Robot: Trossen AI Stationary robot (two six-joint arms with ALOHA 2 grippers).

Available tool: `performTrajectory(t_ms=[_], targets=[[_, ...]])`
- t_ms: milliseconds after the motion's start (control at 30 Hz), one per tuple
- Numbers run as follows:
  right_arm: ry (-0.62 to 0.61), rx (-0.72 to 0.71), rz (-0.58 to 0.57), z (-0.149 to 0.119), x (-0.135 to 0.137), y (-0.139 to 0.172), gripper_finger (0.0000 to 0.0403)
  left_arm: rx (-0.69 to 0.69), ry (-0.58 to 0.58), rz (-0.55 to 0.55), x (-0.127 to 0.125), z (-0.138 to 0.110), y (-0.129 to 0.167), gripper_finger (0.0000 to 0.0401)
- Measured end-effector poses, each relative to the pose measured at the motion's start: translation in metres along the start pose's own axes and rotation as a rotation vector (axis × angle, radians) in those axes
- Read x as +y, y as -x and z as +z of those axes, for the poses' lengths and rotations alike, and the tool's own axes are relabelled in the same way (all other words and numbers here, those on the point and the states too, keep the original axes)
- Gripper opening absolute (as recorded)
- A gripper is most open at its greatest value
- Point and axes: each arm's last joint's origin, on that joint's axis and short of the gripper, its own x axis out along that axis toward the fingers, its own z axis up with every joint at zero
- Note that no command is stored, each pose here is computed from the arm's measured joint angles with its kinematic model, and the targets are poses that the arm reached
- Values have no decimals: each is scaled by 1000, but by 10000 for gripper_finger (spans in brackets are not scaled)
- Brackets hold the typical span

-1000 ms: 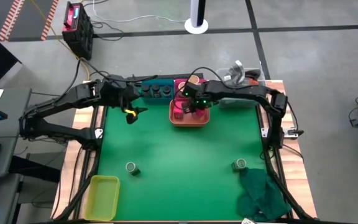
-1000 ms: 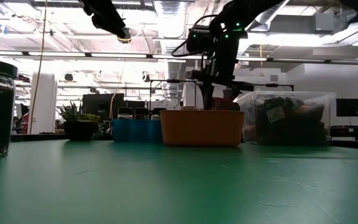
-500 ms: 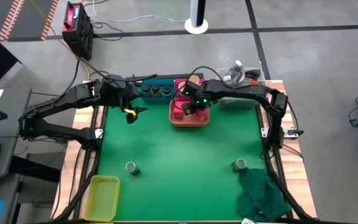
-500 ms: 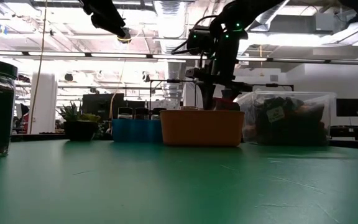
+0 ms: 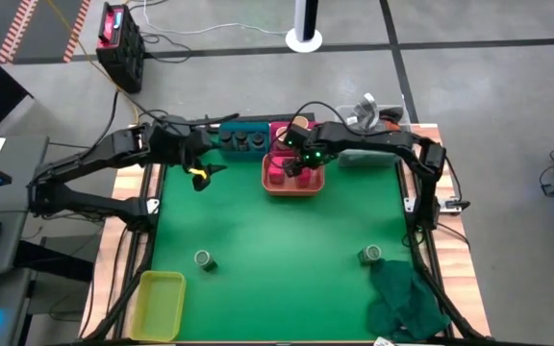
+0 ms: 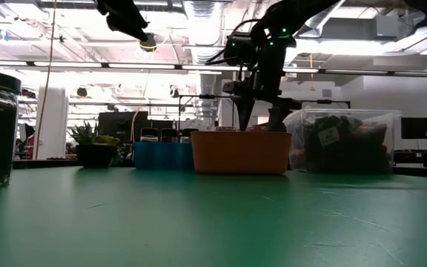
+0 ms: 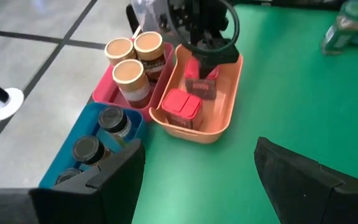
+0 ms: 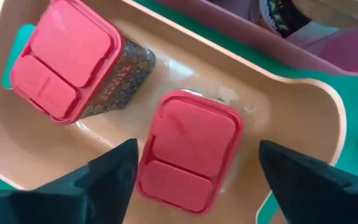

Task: Sort spices by type
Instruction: Put the left green seasoning bottle into the yellow bin

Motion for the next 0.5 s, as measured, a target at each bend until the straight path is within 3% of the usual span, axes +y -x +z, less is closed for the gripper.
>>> performTrajectory(t_ms=[300,500], targets=[[8,-137,-47,-10,1,40,373,-1,133,-1,0,-4,12,290],[18,-226,-39,-33,1,87,373,49,121,-68,-10,-4,22,290]])
